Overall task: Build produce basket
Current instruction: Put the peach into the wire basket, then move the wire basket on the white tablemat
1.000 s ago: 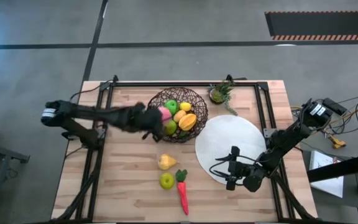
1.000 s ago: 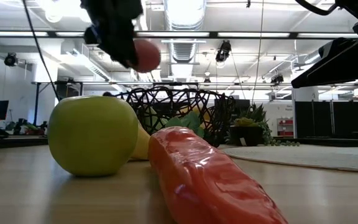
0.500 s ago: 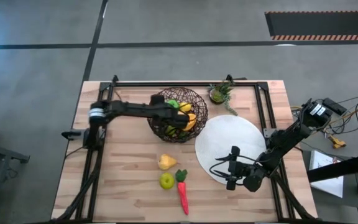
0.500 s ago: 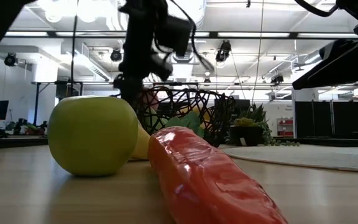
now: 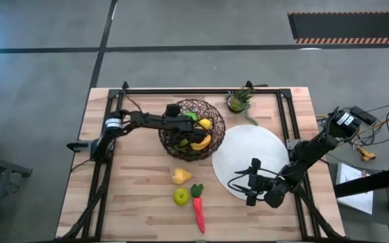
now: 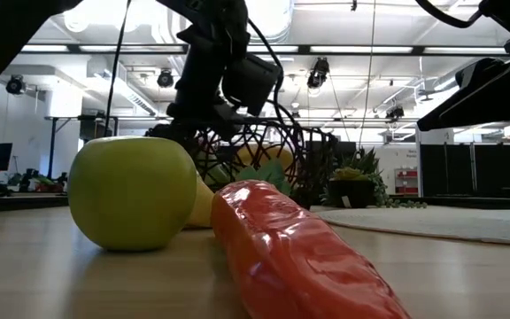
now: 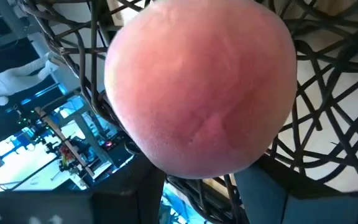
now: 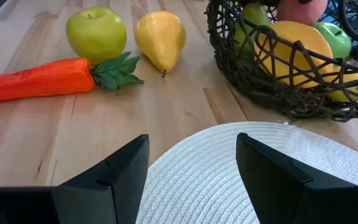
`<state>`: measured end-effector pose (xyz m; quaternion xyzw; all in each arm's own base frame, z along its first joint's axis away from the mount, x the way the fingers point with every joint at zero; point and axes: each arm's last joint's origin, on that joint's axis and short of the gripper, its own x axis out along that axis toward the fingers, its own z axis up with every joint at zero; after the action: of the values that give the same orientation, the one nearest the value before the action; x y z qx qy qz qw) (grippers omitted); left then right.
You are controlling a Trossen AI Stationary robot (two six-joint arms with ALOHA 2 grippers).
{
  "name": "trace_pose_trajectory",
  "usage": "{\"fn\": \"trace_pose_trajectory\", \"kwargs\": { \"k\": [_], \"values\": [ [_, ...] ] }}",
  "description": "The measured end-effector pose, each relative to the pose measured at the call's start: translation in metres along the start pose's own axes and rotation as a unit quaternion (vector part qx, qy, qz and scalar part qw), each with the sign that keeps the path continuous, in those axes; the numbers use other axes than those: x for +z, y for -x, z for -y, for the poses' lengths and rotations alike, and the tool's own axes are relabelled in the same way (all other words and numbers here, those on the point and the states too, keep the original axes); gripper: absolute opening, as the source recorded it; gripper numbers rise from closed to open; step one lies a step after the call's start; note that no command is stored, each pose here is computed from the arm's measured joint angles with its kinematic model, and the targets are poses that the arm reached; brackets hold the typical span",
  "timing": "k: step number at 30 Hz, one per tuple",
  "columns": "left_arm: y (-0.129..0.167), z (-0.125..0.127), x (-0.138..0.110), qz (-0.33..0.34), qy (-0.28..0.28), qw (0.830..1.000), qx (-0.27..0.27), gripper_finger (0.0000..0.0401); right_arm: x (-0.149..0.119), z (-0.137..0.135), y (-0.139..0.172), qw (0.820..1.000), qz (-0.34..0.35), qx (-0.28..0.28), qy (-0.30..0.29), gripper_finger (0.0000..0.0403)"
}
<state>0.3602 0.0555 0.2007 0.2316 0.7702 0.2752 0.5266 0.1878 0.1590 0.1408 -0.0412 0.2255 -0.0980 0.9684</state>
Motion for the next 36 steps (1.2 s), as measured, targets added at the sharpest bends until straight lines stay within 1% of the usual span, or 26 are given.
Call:
{"fn": "trace_pose_trajectory", "kwargs": {
  "k": [3,6,11,15,18,20,23,25,28,31,36],
  "values": [
    [0.003,-0.003,0.000,0.006,0.006,1.000,-0.001,0.0182,0.000,0.000,0.000,1.000,0.000,0.000,0.000,0.0226],
    [0.007,-0.006,0.001,0.013,0.012,1.000,-0.002,0.0217,0.000,0.000,0.000,1.000,0.000,0.000,0.000,0.0226],
    [0.019,-0.018,-0.001,0.016,0.016,1.000,-0.003,0.0267,0.000,0.000,0.000,1.000,0.000,0.000,0.000,0.0226],
    [0.035,-0.029,-0.005,0.045,0.040,0.998,-0.007,0.0282,-0.001,0.000,0.000,1.000,-0.001,0.000,0.001,0.0226],
    [0.052,-0.036,-0.015,0.074,0.058,0.995,-0.009,0.0283,-0.001,0.000,0.000,1.000,-0.001,0.000,0.001,0.0226],
    [0.064,-0.041,-0.023,0.096,0.090,0.991,-0.012,0.0284,-0.001,0.001,0.000,1.000,-0.001,0.000,0.001,0.0226],
    [0.083,-0.047,-0.041,0.130,0.154,0.979,-0.021,0.0283,-0.002,0.001,0.000,1.000,-0.002,-0.001,-0.003,0.0226],
    [0.099,-0.049,-0.058,0.159,0.203,0.966,-0.032,0.0283,-0.003,0.002,0.000,1.000,-0.003,-0.001,-0.006,0.0226],
    [0.123,-0.040,-0.081,0.203,0.253,0.945,-0.051,0.0283,-0.004,0.002,0.000,1.000,-0.004,-0.002,-0.012,0.0226],
    [0.151,-0.020,-0.102,0.257,0.270,0.925,-0.073,0.0283,-0.005,0.002,0.000,1.000,-0.005,-0.002,-0.015,0.0226],
    [0.194,0.034,-0.134,0.348,0.266,0.893,-0.103,0.0283,-0.005,0.002,0.000,1.000,-0.005,-0.001,-0.016,0.0226]
  ]
}}
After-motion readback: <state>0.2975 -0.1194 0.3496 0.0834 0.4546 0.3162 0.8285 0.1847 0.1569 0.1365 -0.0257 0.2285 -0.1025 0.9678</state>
